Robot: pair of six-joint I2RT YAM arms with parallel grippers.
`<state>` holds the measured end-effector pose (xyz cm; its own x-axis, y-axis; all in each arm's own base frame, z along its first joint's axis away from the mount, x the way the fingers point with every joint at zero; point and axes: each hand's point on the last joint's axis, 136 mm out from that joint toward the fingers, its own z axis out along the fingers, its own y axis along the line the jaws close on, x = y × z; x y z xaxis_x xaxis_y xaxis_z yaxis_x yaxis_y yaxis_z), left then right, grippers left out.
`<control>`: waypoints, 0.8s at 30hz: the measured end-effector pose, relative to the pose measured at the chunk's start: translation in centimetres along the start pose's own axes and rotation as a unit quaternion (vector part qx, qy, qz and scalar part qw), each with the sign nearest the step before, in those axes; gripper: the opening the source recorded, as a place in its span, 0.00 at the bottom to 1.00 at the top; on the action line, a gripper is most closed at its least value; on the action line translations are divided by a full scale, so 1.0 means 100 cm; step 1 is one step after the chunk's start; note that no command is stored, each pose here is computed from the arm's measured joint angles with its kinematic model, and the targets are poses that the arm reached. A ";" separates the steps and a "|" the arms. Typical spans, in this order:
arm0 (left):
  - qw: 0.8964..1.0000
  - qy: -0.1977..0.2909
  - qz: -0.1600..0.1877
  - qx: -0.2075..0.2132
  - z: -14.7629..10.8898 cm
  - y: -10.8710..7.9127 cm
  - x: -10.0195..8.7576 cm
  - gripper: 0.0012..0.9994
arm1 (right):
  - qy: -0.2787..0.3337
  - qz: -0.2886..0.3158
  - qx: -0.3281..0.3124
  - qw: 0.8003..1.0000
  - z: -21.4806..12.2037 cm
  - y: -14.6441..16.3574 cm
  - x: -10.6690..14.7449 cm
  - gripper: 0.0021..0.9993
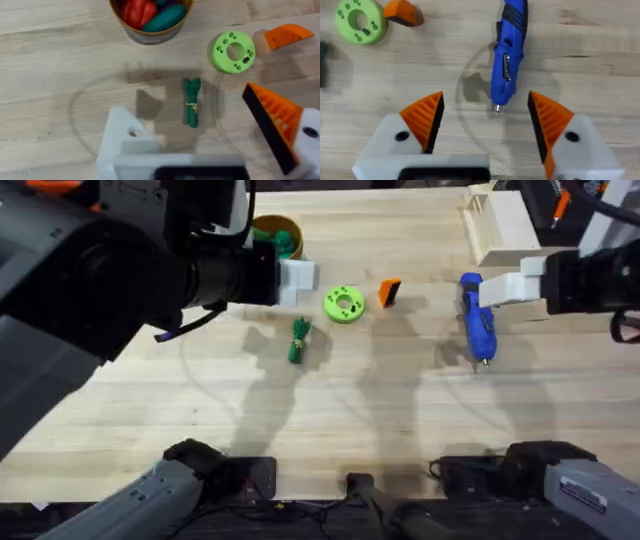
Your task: Pick up the gripper from the table and insert it into the empty holder that is missing its gripper. Then pick up a screw, insert it into the mounting hole, and use the screwdriver to tighten it. Finally, clean up the table by picking up the vegetable and placing it into the bucket.
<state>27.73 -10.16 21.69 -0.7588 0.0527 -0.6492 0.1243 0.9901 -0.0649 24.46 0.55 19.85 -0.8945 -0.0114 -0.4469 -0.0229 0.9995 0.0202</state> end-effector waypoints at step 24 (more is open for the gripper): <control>0.992 -0.103 0.053 -0.045 -0.006 0.010 -0.049 0.99 | 0.001 0.000 0.000 1.000 0.000 0.000 0.001 0.95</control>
<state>31.24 -9.38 25.27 -0.5959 0.1396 -0.7908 0.1324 0.9884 0.0747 24.39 0.55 19.83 -0.8958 -0.0114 -0.4444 -0.0230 0.9995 0.0206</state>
